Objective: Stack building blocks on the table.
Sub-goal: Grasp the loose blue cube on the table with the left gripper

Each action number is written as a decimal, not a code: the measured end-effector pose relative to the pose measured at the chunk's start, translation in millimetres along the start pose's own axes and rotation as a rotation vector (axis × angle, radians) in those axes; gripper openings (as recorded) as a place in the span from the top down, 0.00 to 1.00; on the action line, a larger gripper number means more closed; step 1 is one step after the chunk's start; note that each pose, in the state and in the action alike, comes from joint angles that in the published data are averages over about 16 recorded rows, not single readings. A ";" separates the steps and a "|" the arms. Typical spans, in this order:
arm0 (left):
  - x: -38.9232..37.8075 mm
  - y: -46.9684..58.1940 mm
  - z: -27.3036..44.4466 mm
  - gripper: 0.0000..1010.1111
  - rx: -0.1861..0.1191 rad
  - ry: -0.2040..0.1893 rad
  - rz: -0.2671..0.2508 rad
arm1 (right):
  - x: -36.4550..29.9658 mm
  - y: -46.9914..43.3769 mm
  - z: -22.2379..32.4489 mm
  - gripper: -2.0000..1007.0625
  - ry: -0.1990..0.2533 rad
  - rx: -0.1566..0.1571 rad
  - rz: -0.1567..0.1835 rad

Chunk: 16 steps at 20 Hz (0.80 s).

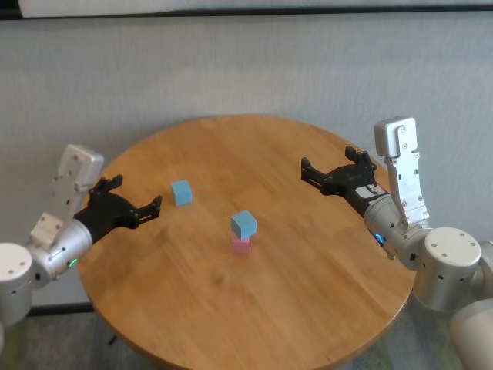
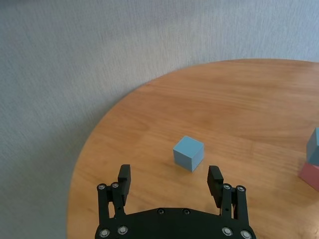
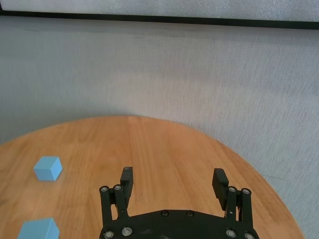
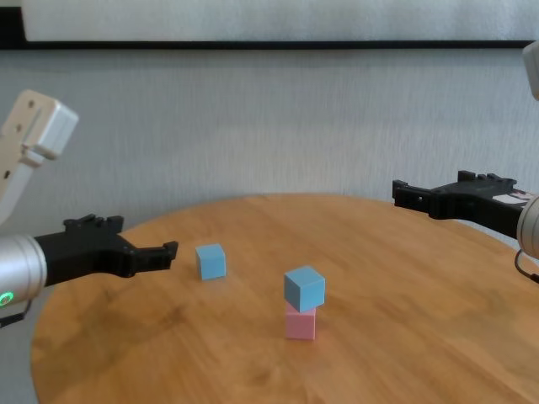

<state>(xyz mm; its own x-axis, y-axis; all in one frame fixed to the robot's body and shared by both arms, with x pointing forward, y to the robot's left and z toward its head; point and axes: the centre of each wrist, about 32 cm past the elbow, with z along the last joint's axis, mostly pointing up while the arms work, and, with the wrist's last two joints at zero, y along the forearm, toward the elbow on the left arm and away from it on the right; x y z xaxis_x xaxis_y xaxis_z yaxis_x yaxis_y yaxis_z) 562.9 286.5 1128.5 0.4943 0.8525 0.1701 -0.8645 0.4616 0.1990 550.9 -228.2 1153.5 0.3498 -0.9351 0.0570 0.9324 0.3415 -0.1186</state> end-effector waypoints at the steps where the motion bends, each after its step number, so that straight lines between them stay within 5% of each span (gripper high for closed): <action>1: -0.5 -2.6 1.8 0.01 0.006 0.000 -0.002 | -0.1 0.0 0.0 0.00 0.000 0.000 0.000; 9: -5.3 -23.1 12.5 0.01 0.045 0.005 -0.021 | -0.4 0.0 -0.1 0.00 0.001 0.001 0.001; 16: -7.4 -36.6 10.9 0.01 0.071 0.016 -0.033 | -0.6 0.0 -0.2 0.00 0.001 0.001 0.001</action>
<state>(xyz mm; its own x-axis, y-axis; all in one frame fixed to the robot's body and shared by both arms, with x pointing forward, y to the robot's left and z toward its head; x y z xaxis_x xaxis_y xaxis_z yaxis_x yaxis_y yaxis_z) 591.9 260.6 1130.4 0.5204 0.8412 0.1469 -0.8388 0.4713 0.2726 550.6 -227.7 1153.3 0.3504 -0.9349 0.0557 0.9321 0.3423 -0.1180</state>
